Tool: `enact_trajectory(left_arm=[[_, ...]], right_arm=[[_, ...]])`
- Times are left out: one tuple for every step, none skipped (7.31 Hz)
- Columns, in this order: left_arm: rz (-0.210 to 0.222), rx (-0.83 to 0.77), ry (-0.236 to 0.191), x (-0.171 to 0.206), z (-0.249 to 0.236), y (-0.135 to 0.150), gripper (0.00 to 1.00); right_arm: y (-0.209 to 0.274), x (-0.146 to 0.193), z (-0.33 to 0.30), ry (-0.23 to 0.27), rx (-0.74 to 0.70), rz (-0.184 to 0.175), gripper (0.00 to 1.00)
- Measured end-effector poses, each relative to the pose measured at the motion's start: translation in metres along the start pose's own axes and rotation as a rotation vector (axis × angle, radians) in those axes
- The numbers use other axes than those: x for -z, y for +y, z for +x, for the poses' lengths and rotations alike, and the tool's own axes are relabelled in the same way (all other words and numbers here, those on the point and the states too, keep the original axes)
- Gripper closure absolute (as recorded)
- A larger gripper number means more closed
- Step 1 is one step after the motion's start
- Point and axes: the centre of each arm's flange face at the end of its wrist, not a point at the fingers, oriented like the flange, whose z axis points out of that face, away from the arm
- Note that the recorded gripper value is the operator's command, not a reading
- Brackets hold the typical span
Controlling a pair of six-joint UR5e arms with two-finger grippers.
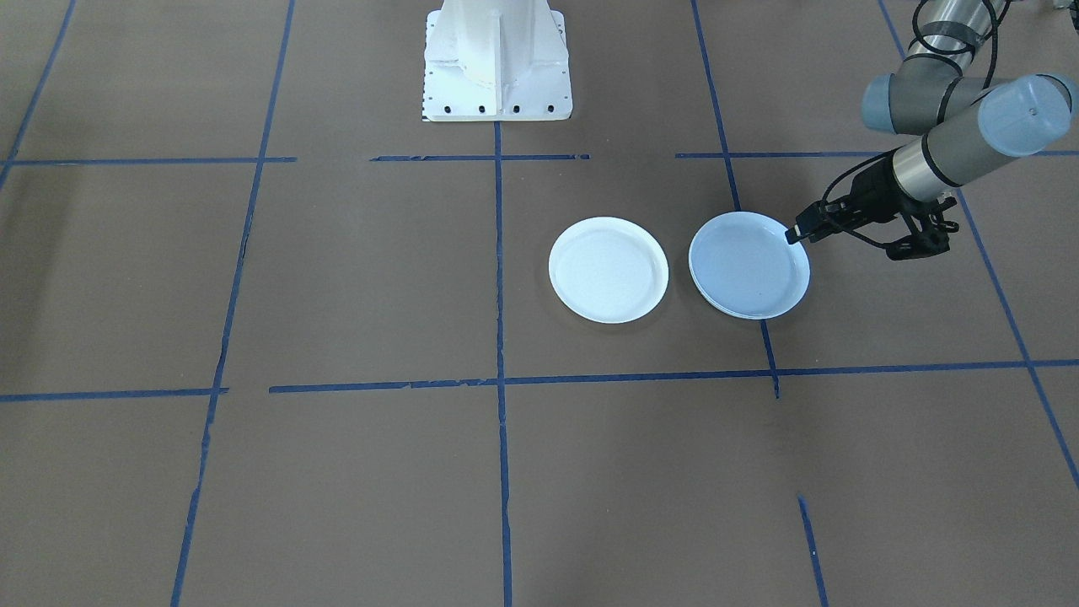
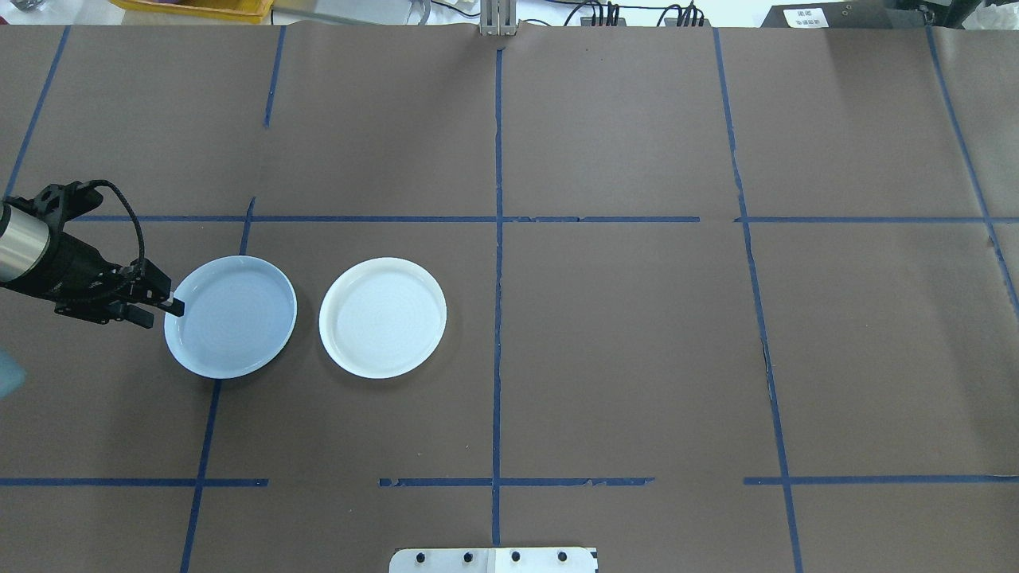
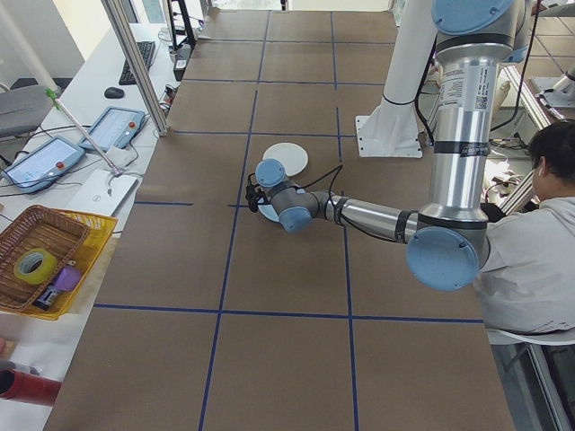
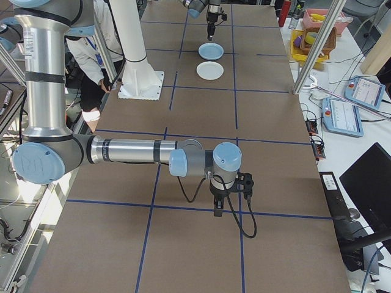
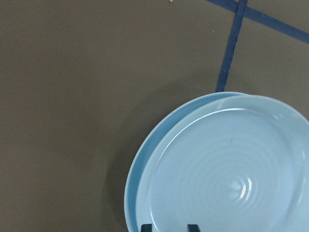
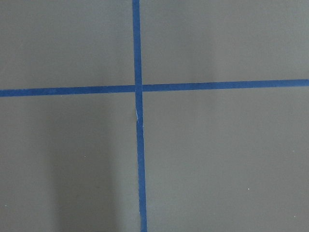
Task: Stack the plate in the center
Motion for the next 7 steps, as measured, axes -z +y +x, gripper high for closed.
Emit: enact_trajectory(left_arm=[[0.007,-0.004,0.014,0.003,0.014,0.000,0.01],[0.025,0.005,0.028,0.006,0.031,-0.003,0.01],[0.049,0.022,0.037,0.003,0.051,-0.004,0.01],[0.064,0.044,0.039,-0.013,0.073,0.000,0.01],[0.072,0.066,0.042,-0.033,0.098,0.009,0.01],[0.072,0.088,0.049,-0.054,0.123,0.018,0.01],[0.080,0.102,0.053,-0.073,0.144,0.027,0.01]], right_arm=[[0.000,0.000,0.000,0.000,0.000,0.000,0.00],[0.000,0.000,0.000,0.000,0.000,0.000,0.00],[0.000,0.000,0.000,0.000,0.000,0.000,0.00],[0.000,0.000,0.000,0.000,0.000,0.000,0.00],[0.000,0.000,0.000,-0.001,0.000,0.000,0.00],[0.000,0.000,0.000,-0.001,0.000,0.000,0.00],[0.000,0.000,0.000,-0.001,0.000,0.000,0.00]])
